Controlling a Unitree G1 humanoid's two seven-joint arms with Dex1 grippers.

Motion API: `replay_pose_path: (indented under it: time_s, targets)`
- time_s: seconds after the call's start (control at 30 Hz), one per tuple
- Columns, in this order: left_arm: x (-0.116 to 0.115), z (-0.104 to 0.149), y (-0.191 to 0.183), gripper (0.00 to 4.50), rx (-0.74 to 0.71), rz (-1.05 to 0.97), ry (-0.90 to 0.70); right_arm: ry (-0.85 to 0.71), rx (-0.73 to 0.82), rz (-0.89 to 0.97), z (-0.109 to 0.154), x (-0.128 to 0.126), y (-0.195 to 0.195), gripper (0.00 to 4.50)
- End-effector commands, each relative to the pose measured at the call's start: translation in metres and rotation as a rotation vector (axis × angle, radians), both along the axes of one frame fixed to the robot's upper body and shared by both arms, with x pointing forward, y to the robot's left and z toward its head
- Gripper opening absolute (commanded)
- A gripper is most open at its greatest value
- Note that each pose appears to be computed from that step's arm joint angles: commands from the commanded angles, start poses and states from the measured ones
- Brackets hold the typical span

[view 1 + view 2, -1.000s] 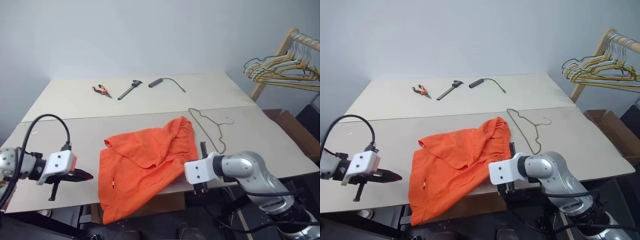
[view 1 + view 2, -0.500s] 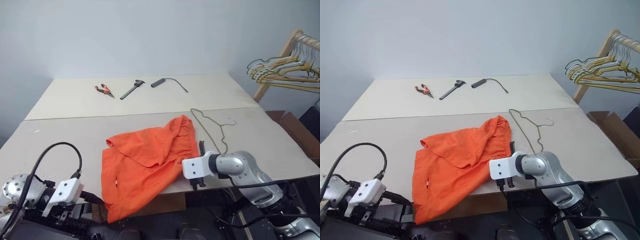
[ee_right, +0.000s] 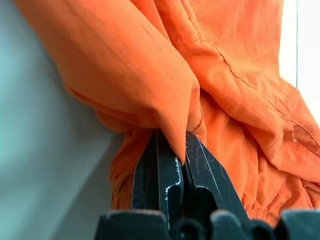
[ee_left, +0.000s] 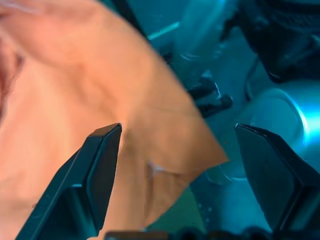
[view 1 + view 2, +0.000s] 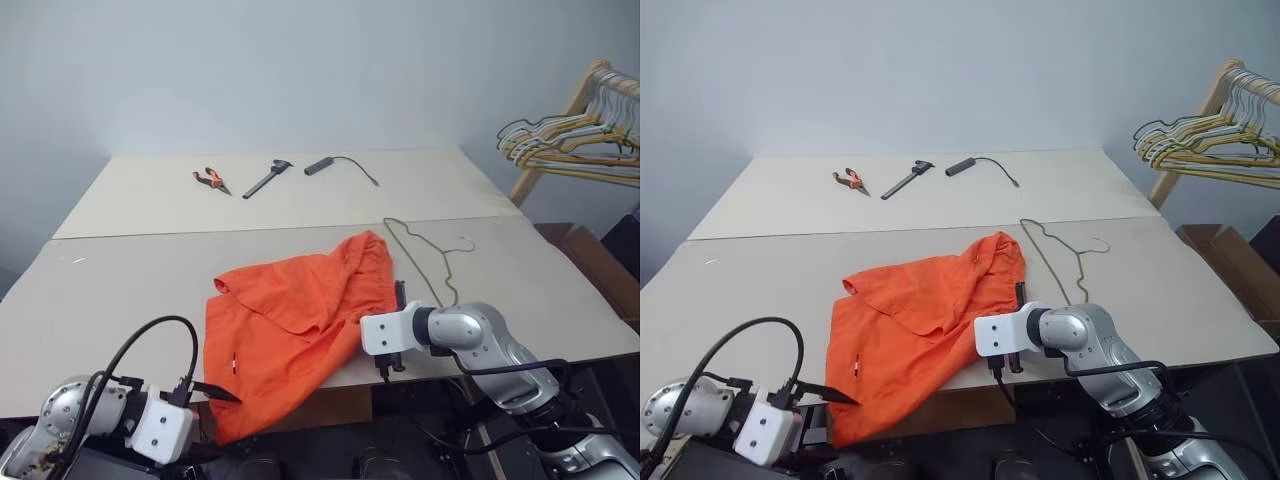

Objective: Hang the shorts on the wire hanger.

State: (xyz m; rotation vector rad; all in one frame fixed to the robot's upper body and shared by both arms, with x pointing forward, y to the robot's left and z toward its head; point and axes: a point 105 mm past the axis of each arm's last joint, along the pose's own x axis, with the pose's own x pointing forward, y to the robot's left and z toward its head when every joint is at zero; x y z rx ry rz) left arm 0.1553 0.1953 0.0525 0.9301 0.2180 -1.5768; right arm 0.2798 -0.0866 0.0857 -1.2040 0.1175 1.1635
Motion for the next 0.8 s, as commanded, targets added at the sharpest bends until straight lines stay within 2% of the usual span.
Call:
replay_pose_path:
  time_s: [0.03,0.2,0.3,0.63,0.8]
  targets:
    - [0.007,-0.003,-0.004,3.91,0.028,-0.022,-0.103,-0.064,0.040,0.013,0.018,0.005,0.004,0.00]
    - [0.017,-0.006,-0.007,3.91,0.029,0.004,-0.179,-0.071,0.051,0.013,0.020,0.007,0.005,0.00]
    - [0.017,-0.007,-0.009,3.34,0.004,0.010,-0.162,-0.075,0.056,0.011,0.022,0.008,0.006,0.00]
    - [0.024,-0.004,-0.007,0.10,-0.015,0.049,-0.142,-0.081,0.057,0.004,0.021,0.010,0.004,0.00]
    - [0.028,0.010,-0.007,0.05,-0.067,0.091,-0.105,-0.088,0.050,0.000,0.021,0.011,0.003,0.00]
